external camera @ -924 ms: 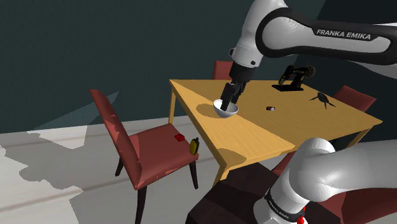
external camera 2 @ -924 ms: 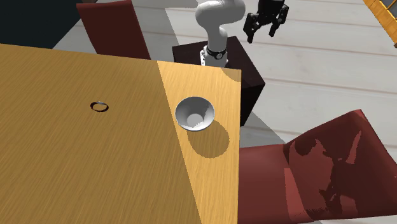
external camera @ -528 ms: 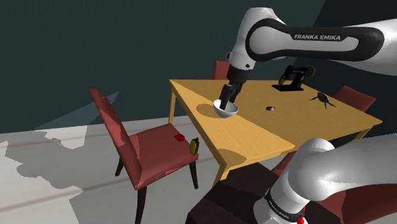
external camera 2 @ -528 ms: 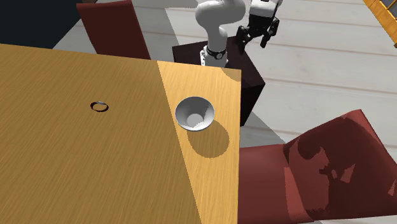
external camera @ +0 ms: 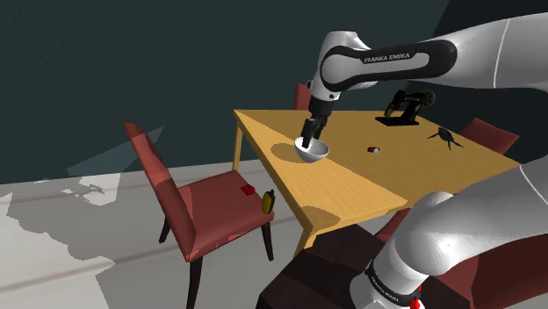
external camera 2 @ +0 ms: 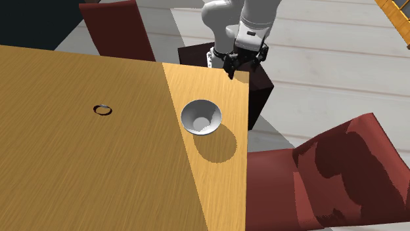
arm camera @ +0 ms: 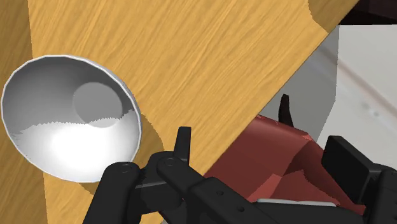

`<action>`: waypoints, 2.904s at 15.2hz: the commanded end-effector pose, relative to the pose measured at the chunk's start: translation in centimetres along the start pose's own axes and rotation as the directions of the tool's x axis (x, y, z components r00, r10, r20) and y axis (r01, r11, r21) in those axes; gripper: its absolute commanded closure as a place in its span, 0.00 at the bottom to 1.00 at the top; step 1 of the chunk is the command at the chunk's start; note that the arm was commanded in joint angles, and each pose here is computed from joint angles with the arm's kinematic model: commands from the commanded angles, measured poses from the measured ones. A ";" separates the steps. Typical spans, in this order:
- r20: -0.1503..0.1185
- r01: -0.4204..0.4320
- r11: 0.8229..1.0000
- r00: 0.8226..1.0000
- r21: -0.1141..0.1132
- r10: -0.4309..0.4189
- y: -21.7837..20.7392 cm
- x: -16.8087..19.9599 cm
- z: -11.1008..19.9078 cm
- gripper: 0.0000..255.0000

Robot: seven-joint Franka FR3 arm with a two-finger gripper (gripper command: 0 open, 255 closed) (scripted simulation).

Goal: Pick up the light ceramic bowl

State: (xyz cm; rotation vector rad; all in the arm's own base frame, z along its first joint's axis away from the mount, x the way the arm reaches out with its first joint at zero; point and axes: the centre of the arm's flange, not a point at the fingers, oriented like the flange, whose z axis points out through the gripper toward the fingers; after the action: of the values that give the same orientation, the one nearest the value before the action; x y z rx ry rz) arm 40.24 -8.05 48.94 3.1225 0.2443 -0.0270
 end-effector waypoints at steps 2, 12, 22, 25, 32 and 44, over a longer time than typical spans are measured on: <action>0.013 0.012 1.000 1.000 -0.012 -0.012 2.9 1.8 1.7 0.00; 0.042 0.037 0.999 0.999 -0.038 -0.035 9.9 5.7 6.8 0.00; 0.042 0.037 0.999 0.999 -0.038 -0.035 9.9 5.7 9.3 1.00; 0.042 0.037 0.999 0.999 -0.038 -0.035 9.9 5.7 9.2 1.00; 0.042 0.037 0.999 0.999 -0.038 -0.035 9.9 5.7 7.1 1.00; 0.042 0.037 0.999 0.999 -0.038 -0.035 10.0 5.6 1.2 1.00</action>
State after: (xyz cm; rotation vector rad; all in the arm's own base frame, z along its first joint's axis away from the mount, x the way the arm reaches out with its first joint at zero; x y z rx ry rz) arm 47.18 -17.02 47.31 3.0755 0.2968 -0.0850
